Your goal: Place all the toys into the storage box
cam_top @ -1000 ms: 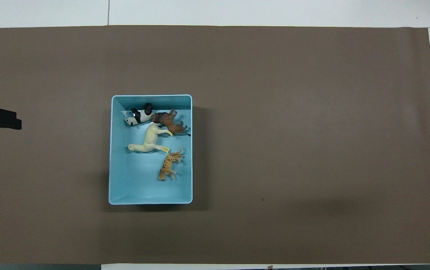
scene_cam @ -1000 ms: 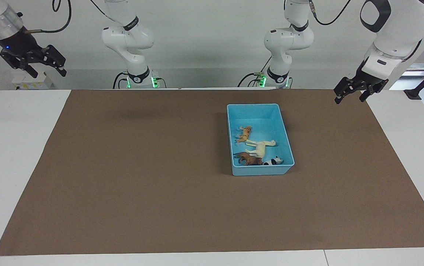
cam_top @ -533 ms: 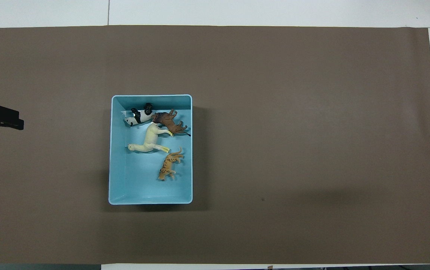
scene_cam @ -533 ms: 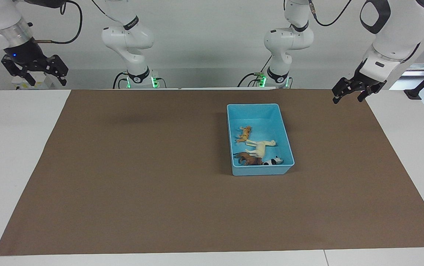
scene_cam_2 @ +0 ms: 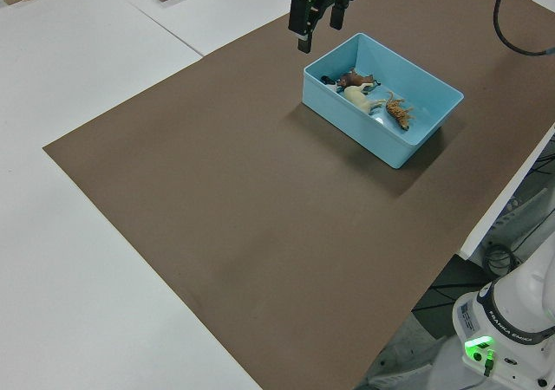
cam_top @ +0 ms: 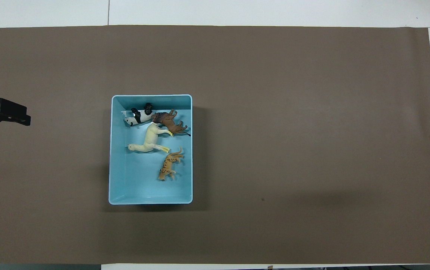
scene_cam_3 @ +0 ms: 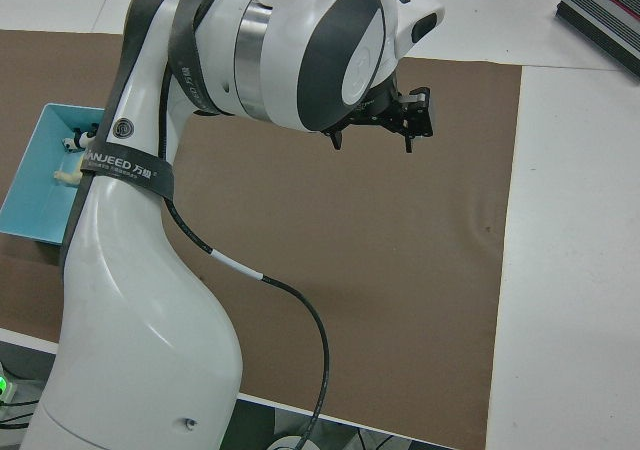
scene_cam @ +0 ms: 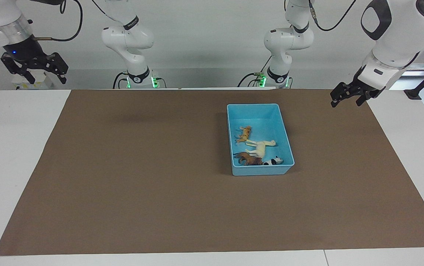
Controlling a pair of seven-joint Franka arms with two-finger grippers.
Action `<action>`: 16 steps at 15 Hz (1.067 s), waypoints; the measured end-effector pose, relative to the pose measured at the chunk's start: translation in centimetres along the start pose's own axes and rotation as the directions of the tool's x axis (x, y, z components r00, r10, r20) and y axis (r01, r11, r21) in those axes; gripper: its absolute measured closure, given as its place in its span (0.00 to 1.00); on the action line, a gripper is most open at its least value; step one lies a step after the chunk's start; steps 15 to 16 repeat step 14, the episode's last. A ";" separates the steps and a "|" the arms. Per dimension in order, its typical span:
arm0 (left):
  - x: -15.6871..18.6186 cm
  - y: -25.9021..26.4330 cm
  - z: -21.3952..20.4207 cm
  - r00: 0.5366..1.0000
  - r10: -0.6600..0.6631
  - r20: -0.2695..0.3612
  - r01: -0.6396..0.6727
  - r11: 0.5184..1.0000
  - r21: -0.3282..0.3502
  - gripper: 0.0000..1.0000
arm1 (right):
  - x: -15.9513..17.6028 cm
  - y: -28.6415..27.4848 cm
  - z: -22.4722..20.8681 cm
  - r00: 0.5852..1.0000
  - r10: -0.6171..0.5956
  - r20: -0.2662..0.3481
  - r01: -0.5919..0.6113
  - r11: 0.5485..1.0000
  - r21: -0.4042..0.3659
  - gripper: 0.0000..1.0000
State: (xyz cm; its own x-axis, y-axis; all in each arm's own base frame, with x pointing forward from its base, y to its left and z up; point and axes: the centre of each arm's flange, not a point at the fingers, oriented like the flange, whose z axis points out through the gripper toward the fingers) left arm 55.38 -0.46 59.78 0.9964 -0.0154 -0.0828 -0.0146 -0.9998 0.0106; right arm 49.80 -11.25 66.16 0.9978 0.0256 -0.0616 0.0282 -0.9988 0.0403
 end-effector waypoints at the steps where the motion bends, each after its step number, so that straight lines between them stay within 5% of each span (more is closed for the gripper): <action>1: 0.0 0.0 0.2 1.000 0.000 0.004 0.000 1.000 0.000 0.00 | -0.3 0.0 -0.2 1.000 0.000 0.002 0.000 1.000 0.002 0.00; 16: 0.0 0.8 1.0 1.000 0.015 0.008 -0.015 1.000 -0.014 0.00 | -2.0 -0.4 -1.1 1.000 -0.005 0.001 0.005 1.000 0.009 0.00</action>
